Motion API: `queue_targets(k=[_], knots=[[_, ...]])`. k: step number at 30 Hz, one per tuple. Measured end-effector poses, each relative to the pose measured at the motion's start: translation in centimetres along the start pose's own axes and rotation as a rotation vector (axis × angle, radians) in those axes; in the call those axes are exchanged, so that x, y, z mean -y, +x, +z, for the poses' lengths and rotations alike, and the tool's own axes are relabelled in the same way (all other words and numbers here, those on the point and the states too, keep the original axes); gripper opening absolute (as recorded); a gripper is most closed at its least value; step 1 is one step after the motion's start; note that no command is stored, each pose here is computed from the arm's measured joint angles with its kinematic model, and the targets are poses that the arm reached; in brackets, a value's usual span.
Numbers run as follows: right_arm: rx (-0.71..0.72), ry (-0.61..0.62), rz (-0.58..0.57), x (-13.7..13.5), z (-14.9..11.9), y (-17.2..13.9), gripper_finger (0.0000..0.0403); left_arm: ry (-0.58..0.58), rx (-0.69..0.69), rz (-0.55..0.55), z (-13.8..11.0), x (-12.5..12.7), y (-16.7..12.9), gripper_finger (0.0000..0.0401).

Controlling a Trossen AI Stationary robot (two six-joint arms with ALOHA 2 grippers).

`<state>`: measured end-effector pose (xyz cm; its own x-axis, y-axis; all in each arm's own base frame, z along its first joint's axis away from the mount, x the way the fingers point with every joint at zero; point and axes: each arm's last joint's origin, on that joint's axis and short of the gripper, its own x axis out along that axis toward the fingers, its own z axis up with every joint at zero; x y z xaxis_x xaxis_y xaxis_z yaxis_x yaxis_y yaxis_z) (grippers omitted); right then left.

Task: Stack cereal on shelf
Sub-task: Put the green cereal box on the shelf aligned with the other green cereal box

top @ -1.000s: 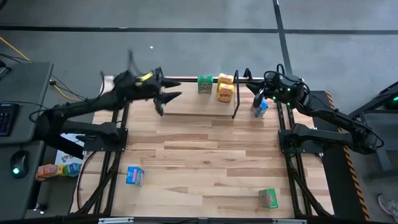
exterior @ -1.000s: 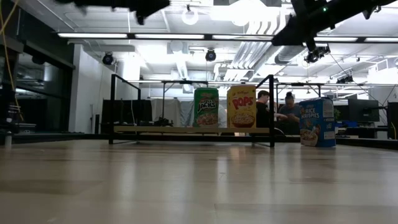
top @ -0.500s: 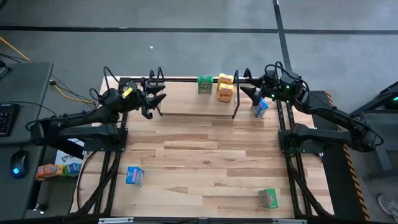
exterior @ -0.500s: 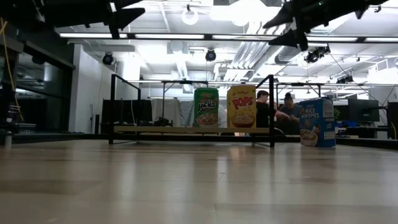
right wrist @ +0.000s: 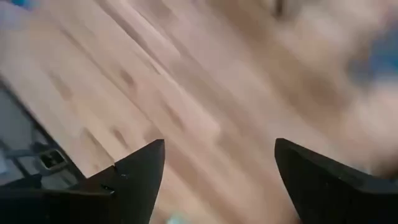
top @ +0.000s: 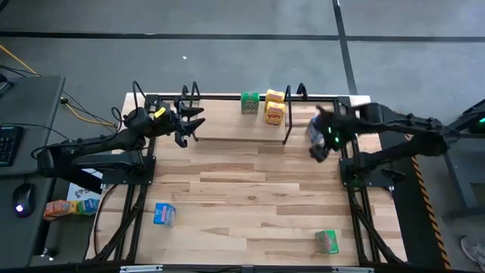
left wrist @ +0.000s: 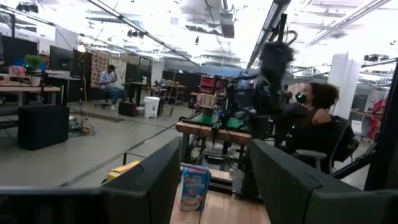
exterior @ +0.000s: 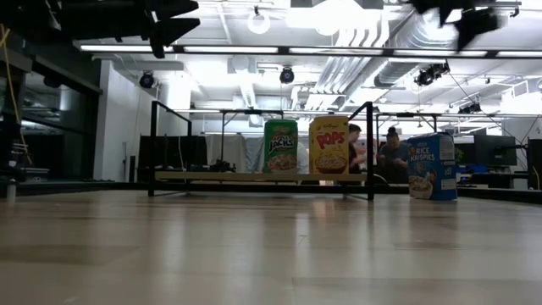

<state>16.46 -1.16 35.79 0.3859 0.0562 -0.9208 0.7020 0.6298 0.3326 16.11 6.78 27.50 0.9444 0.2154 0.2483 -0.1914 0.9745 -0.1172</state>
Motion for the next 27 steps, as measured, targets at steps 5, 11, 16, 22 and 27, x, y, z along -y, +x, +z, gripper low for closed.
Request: queue_targets(k=[5,11,16,22,27], knots=[[-0.129,0.246,-0.133,-1.5,-4.5,0.9,0.0296,-0.001,-0.007,0.001,-0.1,0.0,0.0,0.0186],[-0.208,0.394,-0.175,-3.8,-9.6,3.0,0.0296,-0.005,-0.026,0.005,-0.3,0.0,0.0,0.0186],[-0.244,0.439,-0.182,-6.6,-13.2,4.8,0.0296,-0.017,-0.041,0.008,-0.4,-0.1,0.0,0.0186],[-0.273,0.463,-0.184,-9.6,-17.1,7.9,0.0296,-0.034,-0.089,0.017,-0.9,-0.1,0.0,0.0186],[-0.326,0.458,-0.24,-10.8,-19.2,10.2,0.0296,-0.063,-0.114,0.023,-1.1,-0.2,-0.1,0.0186]])
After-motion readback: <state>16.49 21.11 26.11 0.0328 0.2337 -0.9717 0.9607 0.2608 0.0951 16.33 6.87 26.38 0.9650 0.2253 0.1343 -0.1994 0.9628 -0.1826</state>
